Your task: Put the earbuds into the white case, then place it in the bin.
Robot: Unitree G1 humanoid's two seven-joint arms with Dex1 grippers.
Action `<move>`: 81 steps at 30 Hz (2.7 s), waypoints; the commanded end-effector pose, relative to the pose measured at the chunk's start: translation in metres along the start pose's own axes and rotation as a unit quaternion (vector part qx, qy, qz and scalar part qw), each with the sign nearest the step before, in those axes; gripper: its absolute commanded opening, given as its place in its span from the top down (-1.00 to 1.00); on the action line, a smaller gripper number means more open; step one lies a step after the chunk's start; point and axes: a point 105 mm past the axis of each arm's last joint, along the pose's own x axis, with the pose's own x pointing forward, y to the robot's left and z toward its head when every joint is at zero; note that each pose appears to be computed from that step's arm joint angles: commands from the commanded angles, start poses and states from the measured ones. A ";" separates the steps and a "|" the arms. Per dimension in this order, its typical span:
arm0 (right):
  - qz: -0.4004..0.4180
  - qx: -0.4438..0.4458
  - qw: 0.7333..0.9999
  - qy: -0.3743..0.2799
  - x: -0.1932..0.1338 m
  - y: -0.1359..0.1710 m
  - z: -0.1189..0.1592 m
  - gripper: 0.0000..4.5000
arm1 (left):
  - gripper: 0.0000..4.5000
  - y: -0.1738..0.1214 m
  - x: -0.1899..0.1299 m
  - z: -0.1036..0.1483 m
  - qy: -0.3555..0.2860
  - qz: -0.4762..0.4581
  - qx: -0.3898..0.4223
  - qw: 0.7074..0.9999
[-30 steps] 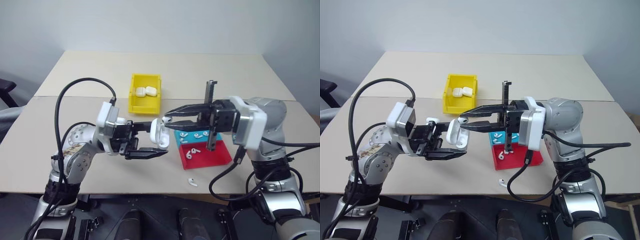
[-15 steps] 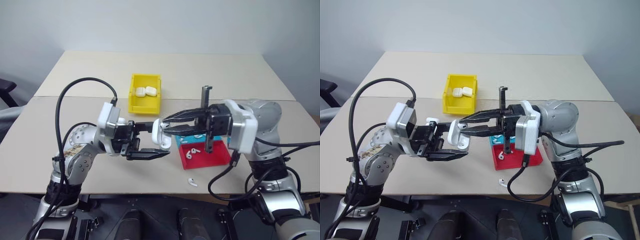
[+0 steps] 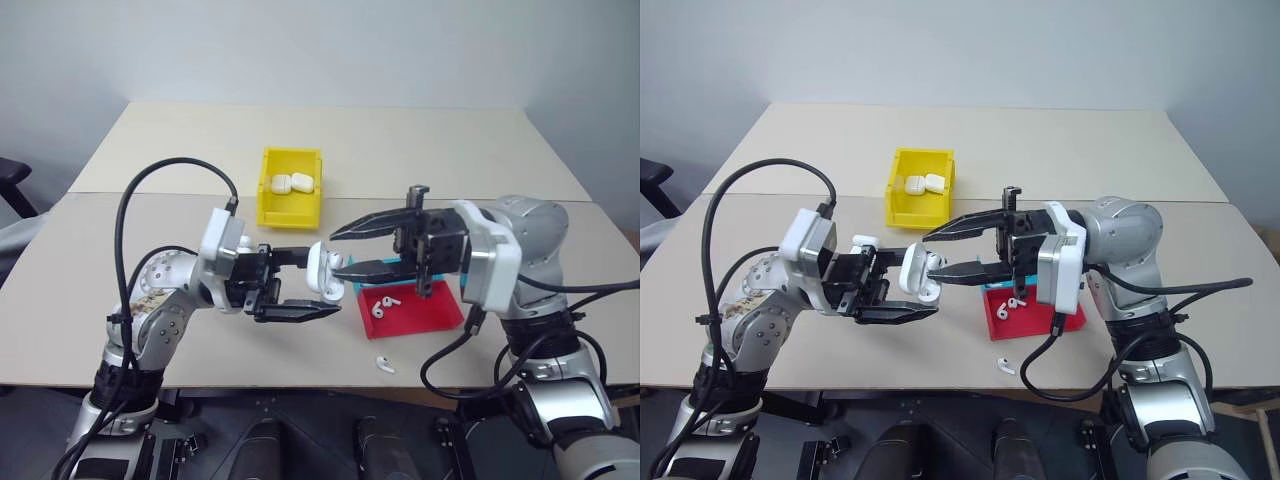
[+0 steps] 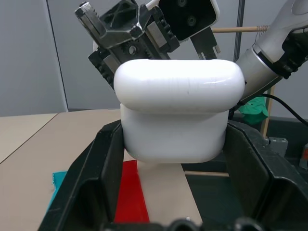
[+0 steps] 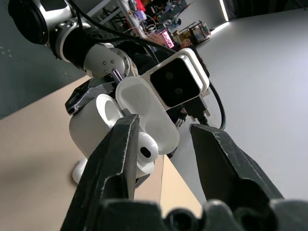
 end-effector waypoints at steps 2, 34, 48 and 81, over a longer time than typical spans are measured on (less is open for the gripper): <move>0.015 -0.010 1.000 -0.002 0.001 0.001 0.001 0.09 | -0.24 -0.003 0.003 0.010 -0.016 -0.009 0.025 1.000; 0.189 0.314 0.776 0.514 -0.117 0.018 -0.132 0.09 | -0.24 -0.021 -0.034 -0.045 0.092 0.147 0.032 0.984; 0.302 0.264 0.757 0.516 -0.110 0.043 -0.160 0.09 | -0.24 -0.030 -0.031 -0.046 0.095 0.172 0.024 0.980; 0.334 0.244 0.750 0.516 -0.109 0.059 -0.173 0.09 | -0.24 -0.031 -0.030 -0.046 0.105 0.177 0.026 0.978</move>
